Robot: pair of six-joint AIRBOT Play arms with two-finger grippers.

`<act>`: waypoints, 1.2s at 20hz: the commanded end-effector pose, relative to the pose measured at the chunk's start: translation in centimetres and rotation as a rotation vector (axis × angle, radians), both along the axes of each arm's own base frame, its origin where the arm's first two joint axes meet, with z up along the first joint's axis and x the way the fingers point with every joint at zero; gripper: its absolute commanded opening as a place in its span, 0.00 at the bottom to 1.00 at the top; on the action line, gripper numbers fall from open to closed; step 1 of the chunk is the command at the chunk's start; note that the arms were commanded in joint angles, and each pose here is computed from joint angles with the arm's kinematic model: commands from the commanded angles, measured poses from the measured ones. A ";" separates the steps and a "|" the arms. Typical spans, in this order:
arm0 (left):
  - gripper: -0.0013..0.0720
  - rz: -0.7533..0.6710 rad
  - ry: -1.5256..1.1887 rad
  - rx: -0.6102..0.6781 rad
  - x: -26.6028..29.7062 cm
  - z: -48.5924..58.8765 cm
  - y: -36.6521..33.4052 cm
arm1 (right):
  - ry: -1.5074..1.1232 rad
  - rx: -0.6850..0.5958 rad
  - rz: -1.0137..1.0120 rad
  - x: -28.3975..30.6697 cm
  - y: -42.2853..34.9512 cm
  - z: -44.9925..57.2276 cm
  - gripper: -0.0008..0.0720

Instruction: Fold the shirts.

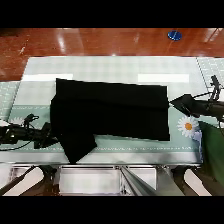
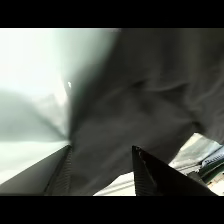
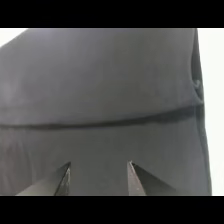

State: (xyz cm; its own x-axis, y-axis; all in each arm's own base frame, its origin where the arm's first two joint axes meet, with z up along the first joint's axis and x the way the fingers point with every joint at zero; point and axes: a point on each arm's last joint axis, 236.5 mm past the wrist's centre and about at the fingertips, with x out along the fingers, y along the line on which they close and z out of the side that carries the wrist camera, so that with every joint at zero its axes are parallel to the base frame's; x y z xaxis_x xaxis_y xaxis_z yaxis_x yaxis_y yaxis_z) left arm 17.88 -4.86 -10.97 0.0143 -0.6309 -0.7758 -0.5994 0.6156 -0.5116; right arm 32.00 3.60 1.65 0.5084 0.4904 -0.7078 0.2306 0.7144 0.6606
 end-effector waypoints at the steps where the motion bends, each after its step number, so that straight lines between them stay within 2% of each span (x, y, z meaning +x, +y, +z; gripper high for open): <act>1: 0.71 -0.008 -0.098 0.078 2.5 -1.5 -0.9 | 0.001 0.024 -0.070 0.3 -1.6 0.3 0.58; 2: 0.71 -0.025 -0.111 0.086 2.7 -1.6 -1.3 | 0.020 0.024 -0.098 -0.3 -2.9 0.1 0.58; 3: 0.56 -0.035 -0.120 0.090 2.9 -1.5 -1.6 | 0.061 0.000 -0.116 -1.4 -4.6 -0.7 0.58; 4: 0.15 -0.039 -0.129 0.091 3.2 -1.4 -1.6 | 0.147 -0.057 -0.129 -3.6 -6.7 -2.2 0.58; 5: 0.05 -0.039 -0.141 0.091 3.7 -1.1 -1.6 | 0.265 -0.099 -0.147 -6.5 -8.4 -3.8 0.58; 6: 0.05 -0.045 -0.152 0.091 4.1 -0.7 -1.5 | 0.384 -0.120 -0.143 -9.6 -9.3 -5.1 0.58; 8: 0.05 -0.070 -0.176 0.078 4.6 0.1 -1.6 | 0.552 -0.069 -0.091 -14.2 -7.7 -7.0 0.58; 10: 0.05 -0.073 -0.188 0.063 4.9 0.7 -1.9 | 0.550 0.013 -0.043 -14.3 -4.5 -7.8 0.58; 14: 0.05 -0.073 -0.186 0.054 4.8 0.8 -2.1 | 0.672 0.065 0.061 -17.6 -1.0 -9.9 0.58; 21: 0.05 -0.082 -0.192 0.051 4.8 0.9 -2.1 | 0.534 0.047 -0.004 -12.9 0.8 -11.9 0.58; 24: 0.05 -0.084 -0.194 0.051 4.8 0.9 -2.1 | 0.525 0.085 -0.011 -11.2 2.6 -13.0 0.57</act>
